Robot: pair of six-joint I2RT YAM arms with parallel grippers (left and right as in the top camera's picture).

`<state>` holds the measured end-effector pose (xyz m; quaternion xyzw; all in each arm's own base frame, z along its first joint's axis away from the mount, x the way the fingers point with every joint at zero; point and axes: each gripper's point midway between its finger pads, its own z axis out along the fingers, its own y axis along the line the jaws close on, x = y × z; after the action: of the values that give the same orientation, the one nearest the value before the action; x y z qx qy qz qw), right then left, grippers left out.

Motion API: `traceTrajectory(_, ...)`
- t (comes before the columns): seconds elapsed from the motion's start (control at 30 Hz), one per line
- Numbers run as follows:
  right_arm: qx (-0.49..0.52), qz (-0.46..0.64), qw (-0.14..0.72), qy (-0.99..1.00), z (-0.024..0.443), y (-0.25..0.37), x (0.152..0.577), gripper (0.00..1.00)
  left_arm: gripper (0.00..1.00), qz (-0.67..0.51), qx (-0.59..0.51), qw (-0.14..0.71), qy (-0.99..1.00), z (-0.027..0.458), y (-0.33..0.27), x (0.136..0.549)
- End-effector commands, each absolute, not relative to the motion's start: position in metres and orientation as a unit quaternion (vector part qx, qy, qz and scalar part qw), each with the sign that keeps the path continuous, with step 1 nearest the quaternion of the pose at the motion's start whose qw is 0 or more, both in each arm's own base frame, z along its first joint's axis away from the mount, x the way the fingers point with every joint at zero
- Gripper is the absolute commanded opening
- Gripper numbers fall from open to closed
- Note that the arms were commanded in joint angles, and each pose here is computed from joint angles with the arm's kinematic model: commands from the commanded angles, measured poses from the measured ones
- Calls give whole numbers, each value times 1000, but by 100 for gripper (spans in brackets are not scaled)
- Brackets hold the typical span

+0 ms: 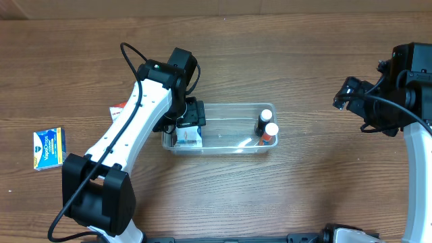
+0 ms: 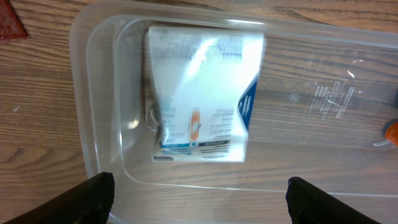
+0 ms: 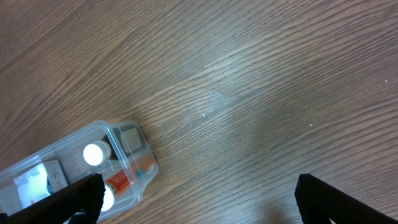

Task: Pack container
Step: 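Place the white box into the container's left end and release, then move the left gripper to the blue VapoDrops box and grasp it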

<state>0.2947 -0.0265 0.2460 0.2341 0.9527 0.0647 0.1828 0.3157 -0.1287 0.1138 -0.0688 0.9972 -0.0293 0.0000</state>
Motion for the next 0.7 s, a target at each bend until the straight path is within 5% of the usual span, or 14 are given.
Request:
traceTrajectory(0.0,231,65,186,953,248,-26,293,100,88,-18,-63,-6,998,108,-128,314)
traceTrajectory(0.33,231,65,186,953,248,-26,293,100,91,56,-68,117,989,182,-86,325)
traceTrajectory(0.43,231,65,186,953,248,-26,293,100,100,82,-101,190,973,235,-51,319)
traceTrajectory(0.67,231,65,187,953,248,-26,293,100,100,127,-233,248,932,289,65,282)
